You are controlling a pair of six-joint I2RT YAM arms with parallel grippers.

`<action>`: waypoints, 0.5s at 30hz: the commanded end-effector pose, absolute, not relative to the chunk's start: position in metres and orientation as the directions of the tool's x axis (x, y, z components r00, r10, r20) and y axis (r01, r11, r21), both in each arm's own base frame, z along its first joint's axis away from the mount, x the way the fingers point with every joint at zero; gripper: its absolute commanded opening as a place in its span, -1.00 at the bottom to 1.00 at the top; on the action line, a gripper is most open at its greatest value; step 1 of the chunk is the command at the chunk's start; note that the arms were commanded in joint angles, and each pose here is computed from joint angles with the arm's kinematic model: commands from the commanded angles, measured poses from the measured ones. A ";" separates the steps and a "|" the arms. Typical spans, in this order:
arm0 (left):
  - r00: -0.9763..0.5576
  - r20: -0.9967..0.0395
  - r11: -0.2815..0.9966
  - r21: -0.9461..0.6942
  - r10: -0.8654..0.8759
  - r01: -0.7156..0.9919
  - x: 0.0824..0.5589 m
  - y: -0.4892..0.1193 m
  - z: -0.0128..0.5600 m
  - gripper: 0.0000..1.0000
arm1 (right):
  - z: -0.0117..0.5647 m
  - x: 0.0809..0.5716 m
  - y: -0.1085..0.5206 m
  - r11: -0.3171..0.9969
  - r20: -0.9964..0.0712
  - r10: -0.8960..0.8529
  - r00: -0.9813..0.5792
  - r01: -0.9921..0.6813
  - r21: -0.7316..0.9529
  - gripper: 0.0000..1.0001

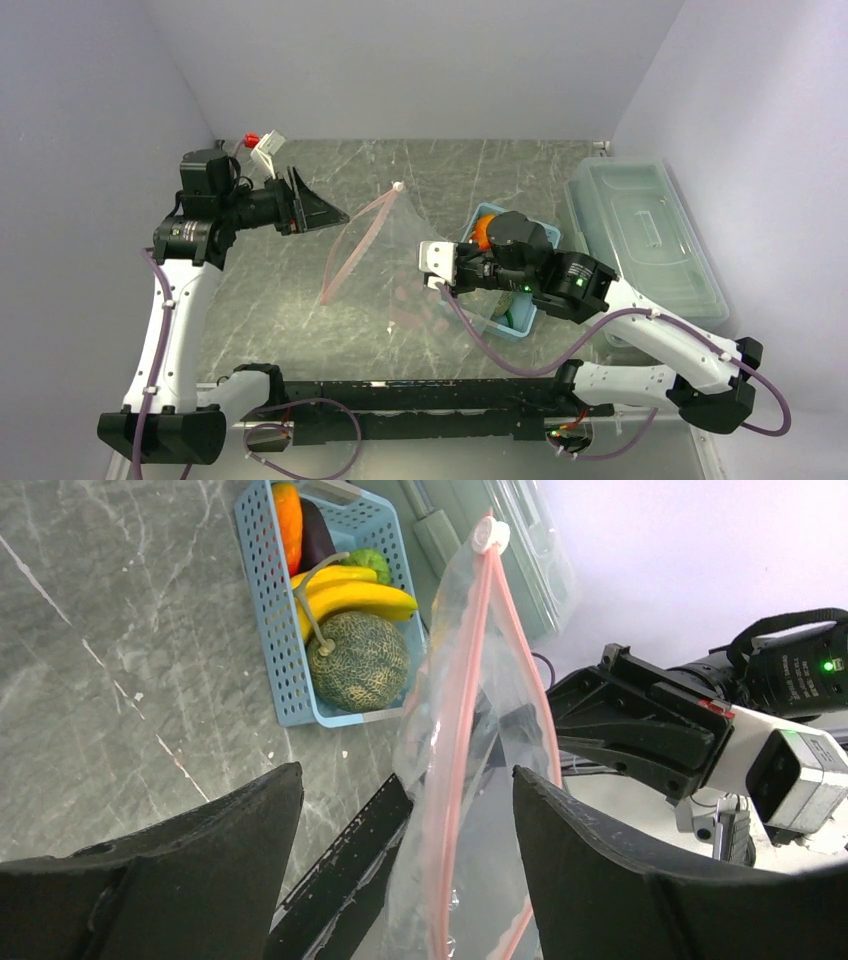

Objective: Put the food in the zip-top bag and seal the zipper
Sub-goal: Open the zipper of the food storage bag at the center of the board.

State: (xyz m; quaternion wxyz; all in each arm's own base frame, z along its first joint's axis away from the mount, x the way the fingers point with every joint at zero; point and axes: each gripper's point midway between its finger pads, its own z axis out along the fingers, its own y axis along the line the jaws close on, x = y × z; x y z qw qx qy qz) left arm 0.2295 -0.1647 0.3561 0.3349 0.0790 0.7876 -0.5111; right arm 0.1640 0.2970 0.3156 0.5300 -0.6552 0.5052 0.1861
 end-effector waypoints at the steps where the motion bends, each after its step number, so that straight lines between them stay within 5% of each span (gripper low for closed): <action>1: -0.729 -0.664 0.433 -0.714 -0.167 0.551 0.216 -0.172 0.363 0.60 | 0.336 0.164 0.301 0.067 -0.775 -0.431 0.462 -0.840 -0.538 -1.00; 15: -0.745 -0.658 0.526 -0.675 -0.111 0.518 0.208 -0.169 0.328 0.36 | 0.343 0.168 0.303 0.069 -0.764 -0.438 0.473 -0.830 -0.554 -1.00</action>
